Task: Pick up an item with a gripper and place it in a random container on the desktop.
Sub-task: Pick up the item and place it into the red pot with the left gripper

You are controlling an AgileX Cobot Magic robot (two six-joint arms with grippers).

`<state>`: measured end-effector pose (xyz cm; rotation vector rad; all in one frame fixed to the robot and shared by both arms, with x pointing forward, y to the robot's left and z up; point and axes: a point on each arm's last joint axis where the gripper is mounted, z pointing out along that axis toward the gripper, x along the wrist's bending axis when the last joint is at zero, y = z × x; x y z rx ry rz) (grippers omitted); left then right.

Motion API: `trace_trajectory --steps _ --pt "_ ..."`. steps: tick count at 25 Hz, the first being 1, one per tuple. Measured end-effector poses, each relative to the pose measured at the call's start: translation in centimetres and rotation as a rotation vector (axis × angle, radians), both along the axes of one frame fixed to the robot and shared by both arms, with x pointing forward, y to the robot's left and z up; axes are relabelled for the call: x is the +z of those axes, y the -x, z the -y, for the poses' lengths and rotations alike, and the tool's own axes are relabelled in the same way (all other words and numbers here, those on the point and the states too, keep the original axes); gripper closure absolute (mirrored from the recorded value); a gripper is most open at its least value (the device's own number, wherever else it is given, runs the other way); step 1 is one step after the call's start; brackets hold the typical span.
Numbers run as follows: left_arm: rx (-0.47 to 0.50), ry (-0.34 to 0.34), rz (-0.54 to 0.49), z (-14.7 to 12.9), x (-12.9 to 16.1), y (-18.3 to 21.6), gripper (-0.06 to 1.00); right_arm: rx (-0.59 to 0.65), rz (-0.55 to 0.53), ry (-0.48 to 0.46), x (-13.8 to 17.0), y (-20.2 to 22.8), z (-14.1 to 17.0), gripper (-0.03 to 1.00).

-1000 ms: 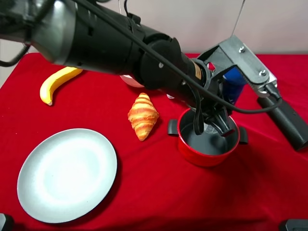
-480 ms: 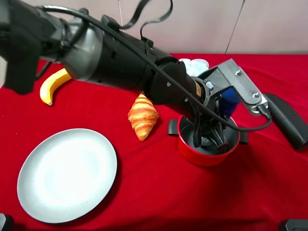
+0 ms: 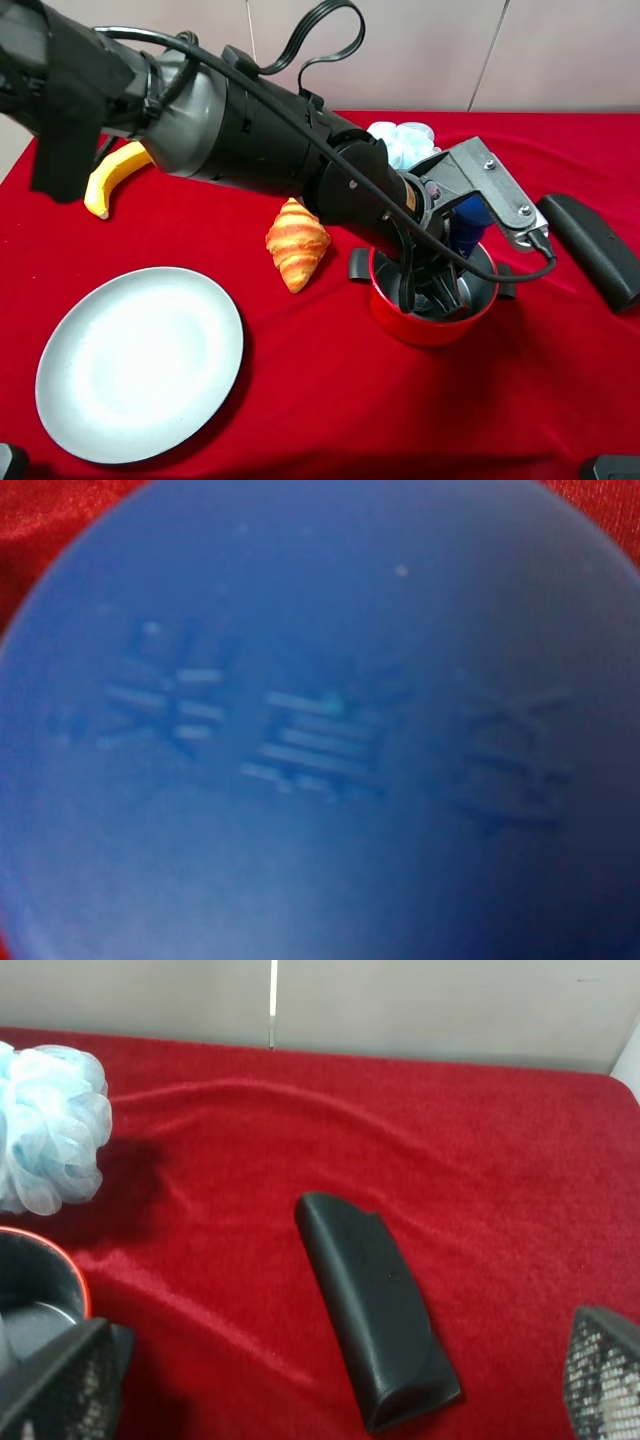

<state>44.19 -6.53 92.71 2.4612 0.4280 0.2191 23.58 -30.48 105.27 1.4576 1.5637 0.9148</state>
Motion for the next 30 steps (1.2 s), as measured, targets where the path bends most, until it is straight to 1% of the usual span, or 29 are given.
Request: trace_trajectory --steps 25,28,30 --pt "-0.001 -0.003 -0.002 -0.02 -0.02 0.02 0.45 0.000 0.000 0.000 0.00 0.00 0.00 0.27" --pt "-0.003 -0.005 0.000 -0.03 -0.03 0.02 0.41 0.000 0.000 0.000 0.00 0.00 0.00 0.27" --pt "-0.004 -0.004 0.001 -0.01 0.00 0.01 0.33 0.000 0.000 0.000 0.00 0.00 0.00 0.27"
